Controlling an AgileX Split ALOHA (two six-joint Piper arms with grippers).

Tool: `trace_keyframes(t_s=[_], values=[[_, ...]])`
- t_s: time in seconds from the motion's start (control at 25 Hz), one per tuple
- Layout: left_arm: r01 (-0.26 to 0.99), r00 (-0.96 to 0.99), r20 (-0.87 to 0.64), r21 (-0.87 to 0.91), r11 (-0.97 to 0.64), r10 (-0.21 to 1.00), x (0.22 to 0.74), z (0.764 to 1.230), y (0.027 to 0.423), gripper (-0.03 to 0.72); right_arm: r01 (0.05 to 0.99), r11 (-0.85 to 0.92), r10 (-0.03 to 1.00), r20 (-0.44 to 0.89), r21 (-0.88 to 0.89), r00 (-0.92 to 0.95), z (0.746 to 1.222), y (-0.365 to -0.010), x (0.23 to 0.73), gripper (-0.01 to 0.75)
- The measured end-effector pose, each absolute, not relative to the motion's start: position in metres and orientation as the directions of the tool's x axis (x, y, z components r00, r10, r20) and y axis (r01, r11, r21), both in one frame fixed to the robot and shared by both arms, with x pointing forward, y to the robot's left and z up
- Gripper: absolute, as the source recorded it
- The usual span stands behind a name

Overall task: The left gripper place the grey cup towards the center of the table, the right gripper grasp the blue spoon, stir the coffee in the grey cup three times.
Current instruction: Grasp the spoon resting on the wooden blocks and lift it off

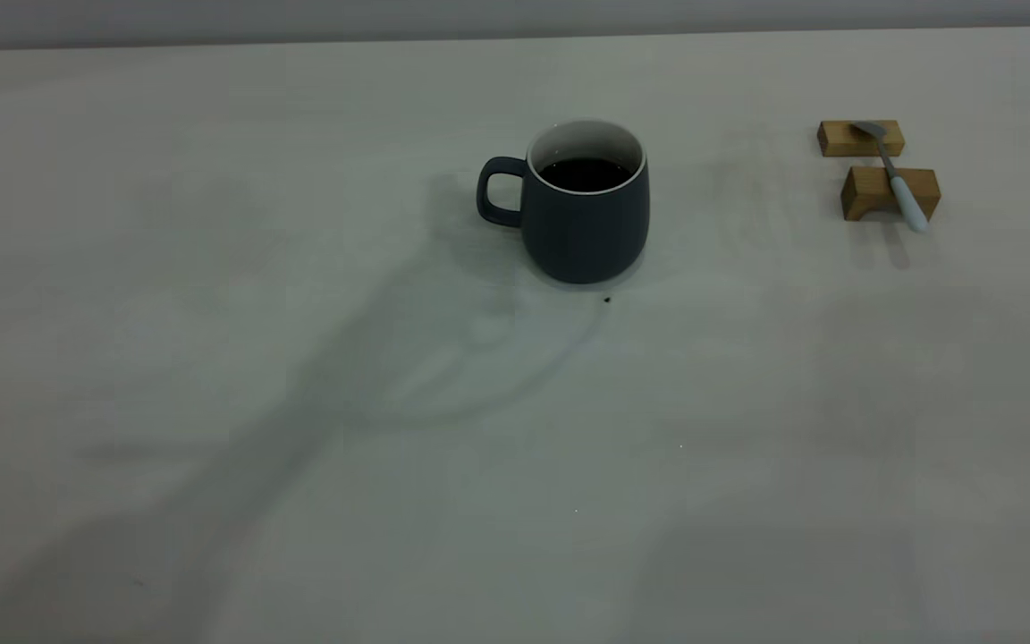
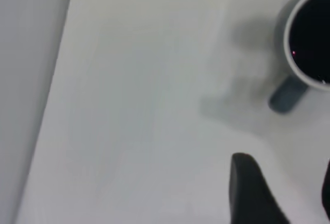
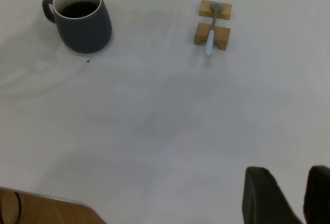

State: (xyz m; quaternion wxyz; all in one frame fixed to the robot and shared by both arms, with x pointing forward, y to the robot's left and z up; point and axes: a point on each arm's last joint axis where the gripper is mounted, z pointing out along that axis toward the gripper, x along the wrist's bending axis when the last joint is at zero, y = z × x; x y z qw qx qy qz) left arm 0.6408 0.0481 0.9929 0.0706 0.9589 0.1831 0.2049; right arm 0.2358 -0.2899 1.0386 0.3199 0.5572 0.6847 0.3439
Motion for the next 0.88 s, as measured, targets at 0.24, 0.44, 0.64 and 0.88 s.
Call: trace_keyframes(t_s=[0.24,0.44,0.64,0.88], values=[[0.507,0.797,0.3,0.14,-0.85,0.524,0.607,1.053,0.075,0.31,0.543,0.142,0.983,-0.055,0.828,-0.174,1.039,-0.29,0.236,0.24],[0.671,0.641,0.314,0.214,-0.71,0.701,0.592,1.092,0.097,0.264,0.543,0.142,0.983,-0.054,0.828,-0.175,1.039,-0.29,0.236,0.24],[0.761,0.508,0.29,0.291,-0.58,0.811,0.568,1.119,0.13,0.244,0.543,0.142,0.983,-0.054,0.828,-0.175,1.039,-0.29,0.236,0.24],[0.791,0.518,0.234,0.236,-0.564,0.823,0.5,1.115,0.167,0.243,0.543,0.142,0.983,-0.054,0.828,-0.175,1.039,-0.29,0.236,0.24]])
